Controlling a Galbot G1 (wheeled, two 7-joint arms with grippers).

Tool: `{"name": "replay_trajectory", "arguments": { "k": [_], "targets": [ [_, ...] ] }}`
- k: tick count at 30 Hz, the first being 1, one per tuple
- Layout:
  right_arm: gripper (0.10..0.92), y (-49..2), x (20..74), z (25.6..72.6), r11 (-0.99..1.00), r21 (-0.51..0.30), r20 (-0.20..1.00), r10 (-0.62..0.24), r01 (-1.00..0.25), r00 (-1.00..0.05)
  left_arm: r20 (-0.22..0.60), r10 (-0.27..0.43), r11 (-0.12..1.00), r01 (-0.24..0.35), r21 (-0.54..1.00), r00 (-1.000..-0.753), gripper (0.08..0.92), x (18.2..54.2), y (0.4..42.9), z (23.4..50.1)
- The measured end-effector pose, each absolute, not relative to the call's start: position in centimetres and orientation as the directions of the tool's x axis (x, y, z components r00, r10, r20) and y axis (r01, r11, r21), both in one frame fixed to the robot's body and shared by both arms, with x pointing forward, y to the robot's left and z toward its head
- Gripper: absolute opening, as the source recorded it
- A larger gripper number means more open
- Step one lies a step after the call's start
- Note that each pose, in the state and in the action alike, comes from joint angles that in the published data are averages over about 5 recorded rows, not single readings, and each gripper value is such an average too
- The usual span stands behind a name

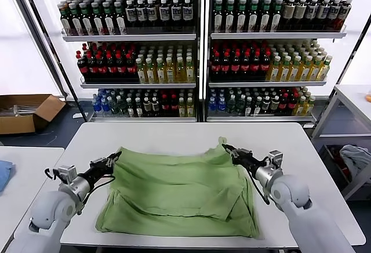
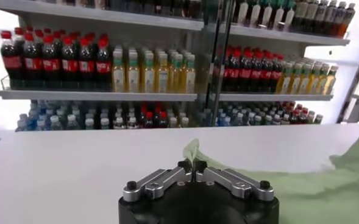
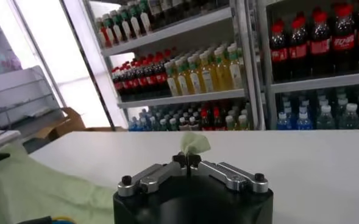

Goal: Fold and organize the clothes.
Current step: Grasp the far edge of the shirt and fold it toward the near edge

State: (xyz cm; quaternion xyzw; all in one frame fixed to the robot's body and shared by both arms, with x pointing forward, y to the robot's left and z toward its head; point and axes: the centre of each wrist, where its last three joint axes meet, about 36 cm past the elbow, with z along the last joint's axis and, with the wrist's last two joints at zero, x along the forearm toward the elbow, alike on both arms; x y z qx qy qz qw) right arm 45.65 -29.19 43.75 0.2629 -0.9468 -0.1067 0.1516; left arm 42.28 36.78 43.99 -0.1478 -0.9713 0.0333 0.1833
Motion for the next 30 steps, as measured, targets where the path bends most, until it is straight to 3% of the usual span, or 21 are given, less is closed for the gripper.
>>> {"name": "replay_trajectory", "arguments": {
  "k": [14,23,26,30],
  "targets": [
    [0.106,-31.0,35.6,43.3,0.849,0.329,0.225,-0.495,-0.412,-0.839,0.384,0.272,0.962,0.255,-0.096,-0.883,0.089,35.3,36.6,44.3],
    [0.106,-31.3,31.1,41.7,0.877,0.31,0.317,-0.459,-0.367,-0.83,0.46,0.25,0.966,0.249,-0.064,-0.852,0.089,32.1,36.5,43.0],
    [0.123,-31.7,30.4,41.5,0.89,0.289,0.342,-0.44,-0.353,-0.83,0.481,0.245,0.966,0.256,-0.044,-0.842,0.114,31.1,36.3,42.6],
    [0.205,-32.6,30.0,41.4,0.904,0.256,0.352,-0.417,-0.342,-0.838,0.503,0.226,0.966,0.259,-0.005,-0.834,0.22,30.2,36.3,42.7]
  ]
}}
